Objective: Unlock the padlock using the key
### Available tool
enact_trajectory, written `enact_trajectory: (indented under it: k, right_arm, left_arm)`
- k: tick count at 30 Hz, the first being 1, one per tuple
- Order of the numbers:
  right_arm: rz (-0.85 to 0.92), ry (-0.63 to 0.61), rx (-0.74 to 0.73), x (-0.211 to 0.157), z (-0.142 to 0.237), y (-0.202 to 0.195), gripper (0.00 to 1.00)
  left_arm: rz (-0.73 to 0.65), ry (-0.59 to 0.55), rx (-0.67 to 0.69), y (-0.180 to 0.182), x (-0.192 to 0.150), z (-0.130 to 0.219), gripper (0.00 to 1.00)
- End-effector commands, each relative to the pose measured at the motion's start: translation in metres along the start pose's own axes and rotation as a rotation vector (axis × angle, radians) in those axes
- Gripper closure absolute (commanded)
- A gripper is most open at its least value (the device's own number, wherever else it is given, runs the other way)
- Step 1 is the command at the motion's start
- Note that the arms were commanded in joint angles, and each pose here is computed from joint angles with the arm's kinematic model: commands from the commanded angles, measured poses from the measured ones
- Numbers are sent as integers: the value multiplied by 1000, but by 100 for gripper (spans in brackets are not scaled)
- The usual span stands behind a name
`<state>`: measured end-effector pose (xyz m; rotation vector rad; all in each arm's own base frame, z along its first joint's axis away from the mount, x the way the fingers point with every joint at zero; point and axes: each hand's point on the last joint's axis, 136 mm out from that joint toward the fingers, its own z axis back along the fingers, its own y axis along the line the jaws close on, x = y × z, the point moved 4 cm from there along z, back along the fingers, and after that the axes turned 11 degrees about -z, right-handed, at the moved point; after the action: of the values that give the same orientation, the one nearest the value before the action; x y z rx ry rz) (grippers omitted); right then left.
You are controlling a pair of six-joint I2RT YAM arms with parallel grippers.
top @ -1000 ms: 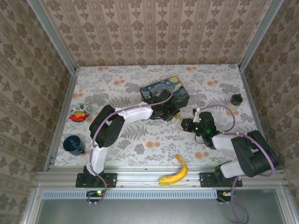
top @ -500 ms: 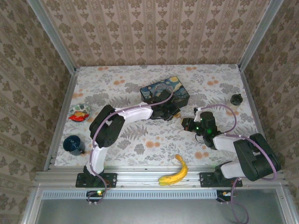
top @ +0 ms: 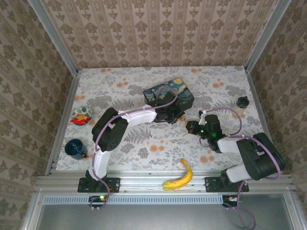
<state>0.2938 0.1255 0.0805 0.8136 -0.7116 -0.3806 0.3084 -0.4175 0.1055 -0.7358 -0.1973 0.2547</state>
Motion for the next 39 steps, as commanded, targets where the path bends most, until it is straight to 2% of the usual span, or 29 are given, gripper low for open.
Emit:
enact_trajectory:
  k: [1, 11, 39]
  right_arm:
    - [-13, -45, 53, 16, -4, 15, 100]
    - [-53, -31, 115, 22, -5, 30, 100]
    - [-49, -39, 99, 13, -4, 24, 100]
  left_arm:
    - [14, 55, -62, -12, -11, 3, 100]
    - [-2, 65, -64, -14, -17, 2, 100]
    - [22, 63, -164, -17, -44, -7, 100]
